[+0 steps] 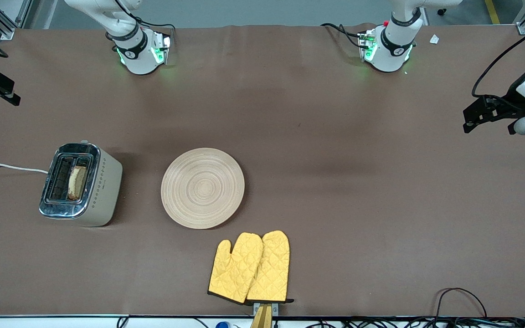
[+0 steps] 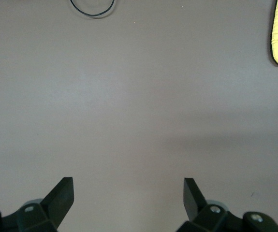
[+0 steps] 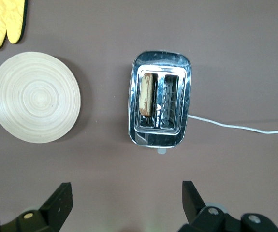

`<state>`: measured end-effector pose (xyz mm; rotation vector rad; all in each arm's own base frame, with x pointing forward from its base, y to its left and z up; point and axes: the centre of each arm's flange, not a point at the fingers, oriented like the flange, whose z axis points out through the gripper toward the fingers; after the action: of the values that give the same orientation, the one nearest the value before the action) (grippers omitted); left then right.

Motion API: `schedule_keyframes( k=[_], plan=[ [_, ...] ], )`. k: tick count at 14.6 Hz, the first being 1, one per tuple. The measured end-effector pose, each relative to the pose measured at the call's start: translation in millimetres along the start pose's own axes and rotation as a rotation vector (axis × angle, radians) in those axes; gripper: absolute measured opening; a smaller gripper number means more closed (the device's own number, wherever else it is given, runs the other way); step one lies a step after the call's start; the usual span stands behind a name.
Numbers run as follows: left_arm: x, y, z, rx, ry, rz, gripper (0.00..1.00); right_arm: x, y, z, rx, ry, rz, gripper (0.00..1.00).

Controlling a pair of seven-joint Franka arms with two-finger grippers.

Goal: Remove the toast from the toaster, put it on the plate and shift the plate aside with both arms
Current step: 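Move the right gripper toward the chrome toaster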

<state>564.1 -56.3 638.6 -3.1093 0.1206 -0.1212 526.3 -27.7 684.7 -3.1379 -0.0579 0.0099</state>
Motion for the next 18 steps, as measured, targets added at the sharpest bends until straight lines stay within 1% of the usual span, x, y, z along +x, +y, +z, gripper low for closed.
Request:
schedule_keyframes(
  k=[4,8,10,12,15,18],
  plan=[
    [0,1,0,0.000,0.000,0.001,1.00,-4,0,3,0.003,-0.034,0.000,1.00],
    [0,1,-1,0.000,0.001,0.001,1.00,-4,0,3,0.003,-0.039,0.000,1.00],
    [0,1,0,0.000,0.001,0.002,1.00,-3,0,10,0.003,-0.051,0.000,1.00],
    [0,2,0,0.000,0.000,0.003,1.00,7,1,35,0.002,-0.056,0.001,1.00],
    [1,3,2,0.000,-0.003,0.005,1.00,26,2,86,0.002,-0.070,0.002,1.00],
    [5,2,10,0.001,-0.016,0.004,1.00,47,5,123,0.001,-0.066,0.006,1.00]
  ],
)
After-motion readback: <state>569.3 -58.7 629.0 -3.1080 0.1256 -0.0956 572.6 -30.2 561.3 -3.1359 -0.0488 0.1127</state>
